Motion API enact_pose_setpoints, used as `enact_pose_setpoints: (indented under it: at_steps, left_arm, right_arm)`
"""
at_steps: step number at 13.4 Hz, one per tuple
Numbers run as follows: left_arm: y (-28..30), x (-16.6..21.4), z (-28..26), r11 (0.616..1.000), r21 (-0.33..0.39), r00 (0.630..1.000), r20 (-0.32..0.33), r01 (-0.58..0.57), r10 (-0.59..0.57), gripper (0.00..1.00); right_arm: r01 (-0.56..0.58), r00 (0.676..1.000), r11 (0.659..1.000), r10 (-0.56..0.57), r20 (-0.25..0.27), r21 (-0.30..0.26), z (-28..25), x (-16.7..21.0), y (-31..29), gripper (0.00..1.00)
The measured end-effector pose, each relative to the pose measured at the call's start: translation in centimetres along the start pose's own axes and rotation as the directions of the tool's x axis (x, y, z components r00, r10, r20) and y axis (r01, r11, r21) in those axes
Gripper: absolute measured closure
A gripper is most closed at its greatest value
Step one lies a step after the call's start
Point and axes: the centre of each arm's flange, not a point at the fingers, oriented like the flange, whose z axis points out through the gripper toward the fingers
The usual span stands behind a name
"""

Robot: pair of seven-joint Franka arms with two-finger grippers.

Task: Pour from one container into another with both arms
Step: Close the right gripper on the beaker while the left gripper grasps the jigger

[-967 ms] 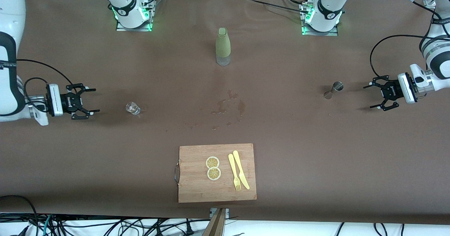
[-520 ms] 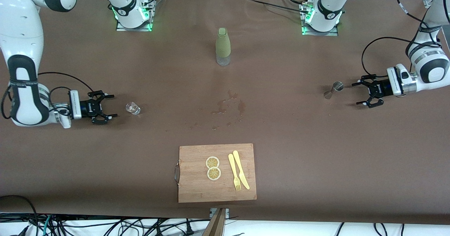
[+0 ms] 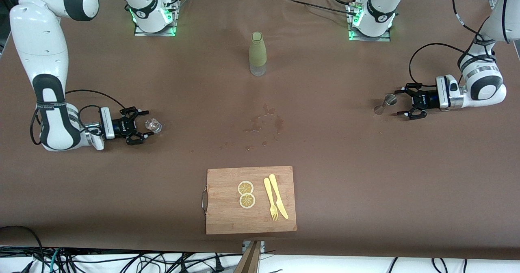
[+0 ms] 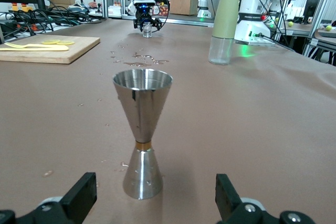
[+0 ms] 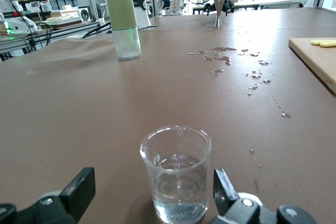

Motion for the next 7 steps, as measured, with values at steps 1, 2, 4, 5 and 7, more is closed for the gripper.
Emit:
enact_pose_setpoints:
  at_steps: [1,2,4,5,7]
  left_arm:
    - [0.1,-0.3,0.3,1.000,-0.005,1.000,-0.007,-0.003,0.003,0.00]
    - [0.0,-0.4,0.6,1.000,-0.011,1.000,-0.013,-0.006,0.006,0.00]
    - [-0.2,-0.4,1.3,1.000,-0.018,0.999,-0.030,-0.017,0.017,0.00]
    - [-0.4,-0.4,1.7,1.000,-0.013,0.999,-0.042,-0.021,0.021,0.00]
    - [-0.6,-0.4,2.3,1.000,-0.004,0.998,-0.059,-0.027,0.027,0.00]
  right_arm:
    - [-0.001,1.000,1.000,0.001,-0.006,-0.005,0.2,-0.4,-0.1,0.00]
    - [0.000,1.000,1.000,0.000,-0.010,-0.006,0.4,-0.6,-0.1,0.00]
    - [0.008,1.000,1.000,-0.008,-0.026,-0.009,1.1,-0.3,0.4,0.00]
    - [0.014,0.999,1.000,-0.014,-0.031,-0.009,1.6,-0.2,0.6,0.00]
    - [0.022,0.999,1.000,-0.023,-0.036,-0.004,2.3,-0.2,0.9,0.00]
